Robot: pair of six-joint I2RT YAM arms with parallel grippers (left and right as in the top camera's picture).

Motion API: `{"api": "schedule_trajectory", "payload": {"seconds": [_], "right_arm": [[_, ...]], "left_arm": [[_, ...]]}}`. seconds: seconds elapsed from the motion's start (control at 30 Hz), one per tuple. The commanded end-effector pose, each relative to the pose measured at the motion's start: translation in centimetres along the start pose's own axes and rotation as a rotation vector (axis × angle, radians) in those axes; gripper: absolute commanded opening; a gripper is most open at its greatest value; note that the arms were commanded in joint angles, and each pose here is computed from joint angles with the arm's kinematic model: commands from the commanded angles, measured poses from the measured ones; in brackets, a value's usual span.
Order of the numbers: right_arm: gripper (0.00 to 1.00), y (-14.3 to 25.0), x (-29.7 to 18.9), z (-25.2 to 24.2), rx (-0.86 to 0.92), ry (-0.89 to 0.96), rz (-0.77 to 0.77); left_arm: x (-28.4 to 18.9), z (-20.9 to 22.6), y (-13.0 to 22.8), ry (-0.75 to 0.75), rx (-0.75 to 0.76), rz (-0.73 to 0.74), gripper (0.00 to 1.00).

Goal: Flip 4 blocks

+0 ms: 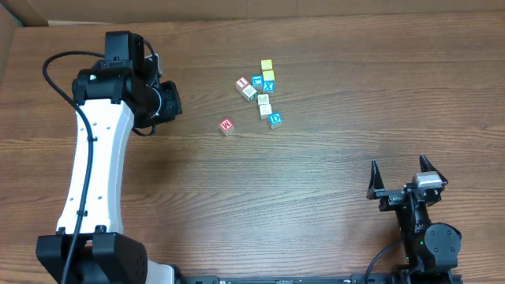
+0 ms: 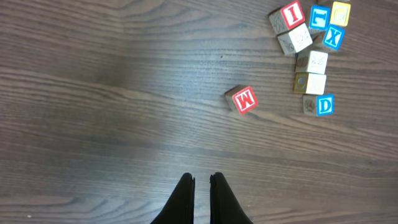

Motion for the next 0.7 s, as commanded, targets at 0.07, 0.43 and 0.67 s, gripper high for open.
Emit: {"api": "schedule_trajectory", "payload": {"seconds": [0.07,0.43,0.67], "right_arm": [[1.0,0.0,0.0,0.0,-0.001,-0.004,-0.013],[1.0,-0.1,-0.6,4.5,-0.006,-0.286,-0.009],[1.0,-2.4,-1.2,5.1,0.173,-0.313,-0.015]], "left_arm": [[-0.4,0.1,-0.5,-0.006,0.002,-0.015,0.04],[-0.4,0.2,0.0,-0.009,-0.002,0.008,0.04],[-0.3,0.2,0.1,-0.009,-0.003,0.013,0.08]]}}
Point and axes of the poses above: each gripper's point midway between its finger pads, its own x axis out along the fingers, its own z axis along the line the jaws close on, y = z × x, the point moved 1 cm from there along -x, back along the fingers, and after that the axes turned 6 degrees about x, right-handed, at the moved point
